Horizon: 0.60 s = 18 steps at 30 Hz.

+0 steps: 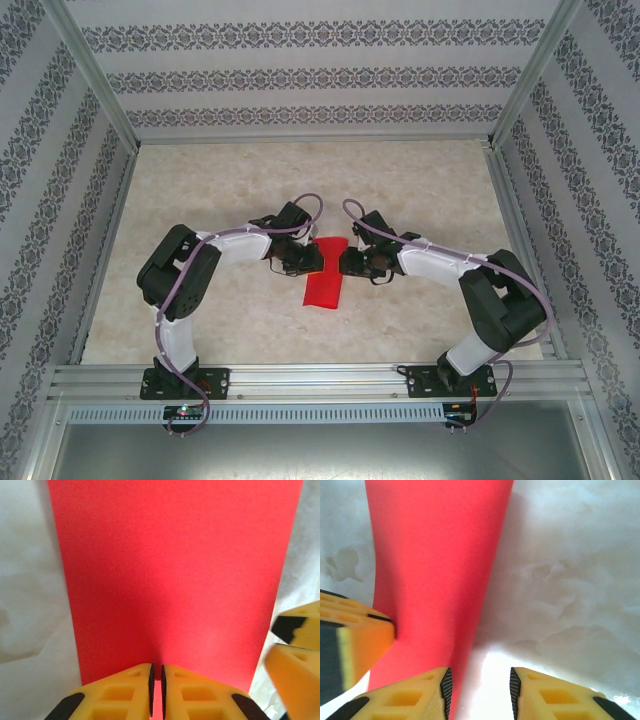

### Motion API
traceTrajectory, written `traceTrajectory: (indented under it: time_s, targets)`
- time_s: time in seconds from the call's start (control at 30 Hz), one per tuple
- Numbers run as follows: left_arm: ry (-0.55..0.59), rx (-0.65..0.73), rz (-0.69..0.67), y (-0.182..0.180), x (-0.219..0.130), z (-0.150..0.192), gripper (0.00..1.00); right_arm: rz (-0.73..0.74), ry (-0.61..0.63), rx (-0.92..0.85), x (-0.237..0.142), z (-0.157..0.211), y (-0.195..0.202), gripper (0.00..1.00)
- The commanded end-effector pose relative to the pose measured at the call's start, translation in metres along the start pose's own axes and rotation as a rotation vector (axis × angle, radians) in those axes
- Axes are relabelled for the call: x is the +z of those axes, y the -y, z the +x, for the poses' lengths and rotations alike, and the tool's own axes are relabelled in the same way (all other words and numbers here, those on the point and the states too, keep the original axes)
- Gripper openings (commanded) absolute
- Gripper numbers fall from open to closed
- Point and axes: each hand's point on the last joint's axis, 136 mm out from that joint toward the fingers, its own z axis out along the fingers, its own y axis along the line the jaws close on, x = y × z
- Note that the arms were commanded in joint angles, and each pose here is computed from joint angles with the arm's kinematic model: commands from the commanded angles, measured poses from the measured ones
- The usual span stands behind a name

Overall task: Fold a paper plane with a square sheet of paper (pick it up from the middle)
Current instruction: First fold in half a square sheet of paper at the center of the table.

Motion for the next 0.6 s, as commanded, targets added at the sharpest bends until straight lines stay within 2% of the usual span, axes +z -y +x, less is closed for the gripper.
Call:
traceTrajectory:
  time_s: [0.0,0.23,0.37,0.57]
  targets:
    - [-0.018,0.031,0.014,0.005,0.006,0.003,0.16,-0.038,0.033,0.008,-0.014,-0.012,-0.010,0.38]
    - [-0.023,0.035,0.018,0.004,0.009,0.004,0.16,-0.049,0.067,0.010,-0.017,-0.032,-0.018,0.41]
    - [-0.022,0.036,0.027,0.006,0.008,0.003,0.16,0.011,0.047,0.002,-0.011,-0.039,-0.011,0.50]
    - [-0.011,0.045,0.040,0.011,0.005,0.000,0.16,0.035,0.025,0.032,0.004,-0.045,-0.004,0.51]
